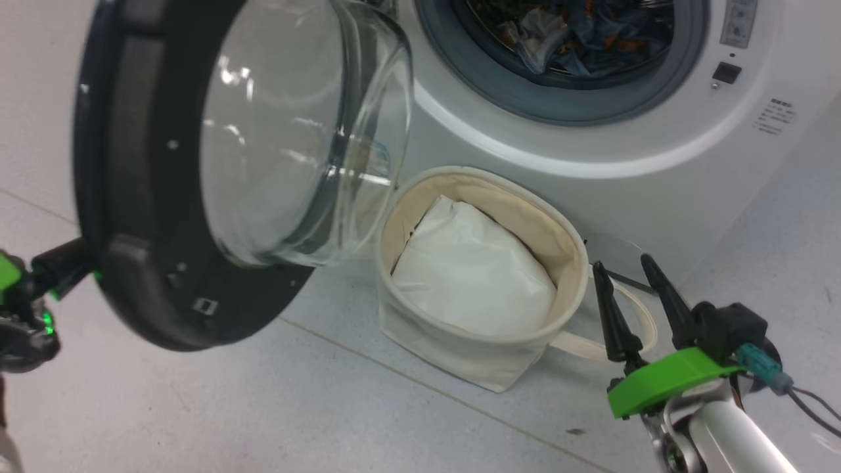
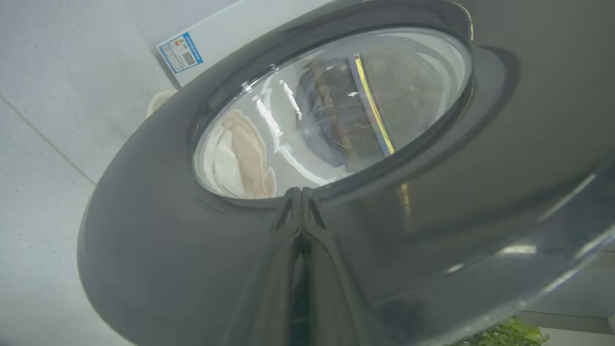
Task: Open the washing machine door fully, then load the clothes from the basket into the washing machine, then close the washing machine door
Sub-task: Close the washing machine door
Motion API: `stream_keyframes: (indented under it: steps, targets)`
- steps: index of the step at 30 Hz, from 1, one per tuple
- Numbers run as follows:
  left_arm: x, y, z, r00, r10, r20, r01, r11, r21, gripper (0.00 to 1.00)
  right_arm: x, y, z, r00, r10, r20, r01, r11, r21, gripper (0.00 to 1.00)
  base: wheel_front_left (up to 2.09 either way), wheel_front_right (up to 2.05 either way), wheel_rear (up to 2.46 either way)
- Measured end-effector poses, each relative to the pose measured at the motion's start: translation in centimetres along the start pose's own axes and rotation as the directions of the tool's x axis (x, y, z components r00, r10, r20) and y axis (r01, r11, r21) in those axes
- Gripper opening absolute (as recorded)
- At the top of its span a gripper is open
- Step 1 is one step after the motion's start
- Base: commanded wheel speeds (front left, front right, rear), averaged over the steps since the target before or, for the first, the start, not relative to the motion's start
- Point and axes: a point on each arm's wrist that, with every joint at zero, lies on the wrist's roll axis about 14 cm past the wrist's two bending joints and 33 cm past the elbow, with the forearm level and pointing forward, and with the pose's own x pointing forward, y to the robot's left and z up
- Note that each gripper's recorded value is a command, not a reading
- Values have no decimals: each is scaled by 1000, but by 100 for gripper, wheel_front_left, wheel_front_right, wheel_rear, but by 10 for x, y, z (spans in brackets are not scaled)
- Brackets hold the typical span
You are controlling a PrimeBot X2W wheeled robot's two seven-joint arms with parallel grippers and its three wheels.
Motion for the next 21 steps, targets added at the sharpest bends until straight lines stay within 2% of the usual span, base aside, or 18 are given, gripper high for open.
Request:
stream_keyframes:
  steps: [9, 16, 21]
  targets:
    - [14, -49, -57, 989, -84, -120, 95, 992, 89, 0, -8, 7, 1, 1000, -20, 7, 20, 999, 33, 100, 0, 0, 0]
    - [44, -74, -105, 961, -116, -252, 152, 980, 128, 0, -28, -12, 13, 994, -105, 37, 104, 994, 28, 100, 0, 0, 0]
    - [67, -84, -129, 946, -129, -297, 177, 974, 140, 0, -51, -30, 25, 981, -186, 64, 185, 983, 14, 100, 0, 0, 0]
